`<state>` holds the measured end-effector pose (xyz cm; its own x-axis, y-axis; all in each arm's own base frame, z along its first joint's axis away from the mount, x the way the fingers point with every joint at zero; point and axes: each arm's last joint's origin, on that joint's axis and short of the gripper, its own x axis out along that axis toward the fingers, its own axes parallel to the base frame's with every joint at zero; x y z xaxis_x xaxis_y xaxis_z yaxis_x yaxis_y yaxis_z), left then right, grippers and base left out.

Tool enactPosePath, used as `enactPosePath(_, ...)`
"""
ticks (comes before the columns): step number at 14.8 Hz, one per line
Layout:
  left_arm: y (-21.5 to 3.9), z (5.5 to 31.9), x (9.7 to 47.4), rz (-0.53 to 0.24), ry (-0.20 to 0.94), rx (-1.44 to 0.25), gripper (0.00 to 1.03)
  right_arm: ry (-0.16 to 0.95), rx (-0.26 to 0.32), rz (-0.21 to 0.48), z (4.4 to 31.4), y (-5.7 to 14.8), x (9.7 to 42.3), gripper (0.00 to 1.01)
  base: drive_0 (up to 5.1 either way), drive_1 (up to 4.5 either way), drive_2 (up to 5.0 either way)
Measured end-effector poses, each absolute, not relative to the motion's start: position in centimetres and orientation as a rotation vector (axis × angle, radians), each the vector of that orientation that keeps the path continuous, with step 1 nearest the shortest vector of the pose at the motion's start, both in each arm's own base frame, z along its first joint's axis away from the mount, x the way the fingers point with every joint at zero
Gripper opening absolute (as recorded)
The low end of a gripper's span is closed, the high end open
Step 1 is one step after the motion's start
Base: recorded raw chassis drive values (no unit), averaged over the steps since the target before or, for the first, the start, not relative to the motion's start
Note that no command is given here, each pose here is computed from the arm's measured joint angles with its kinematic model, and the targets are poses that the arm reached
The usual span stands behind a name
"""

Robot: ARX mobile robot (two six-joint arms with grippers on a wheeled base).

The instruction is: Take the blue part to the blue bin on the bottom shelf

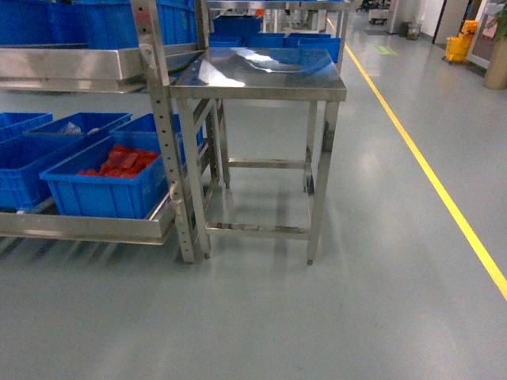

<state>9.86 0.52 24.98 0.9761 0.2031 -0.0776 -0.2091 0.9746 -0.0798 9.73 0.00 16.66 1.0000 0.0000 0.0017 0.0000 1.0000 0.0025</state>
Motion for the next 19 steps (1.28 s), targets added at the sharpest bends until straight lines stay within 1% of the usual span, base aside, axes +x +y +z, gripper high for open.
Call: enactPosePath(19, 0.52, 24.96, 9.87, 0.209, 0.071, -0.088, 0.44, -0.005, 0.002, 0.0, 16.69, 0.0, 9.73, 0.98, 0.0, 4.29, -4.3)
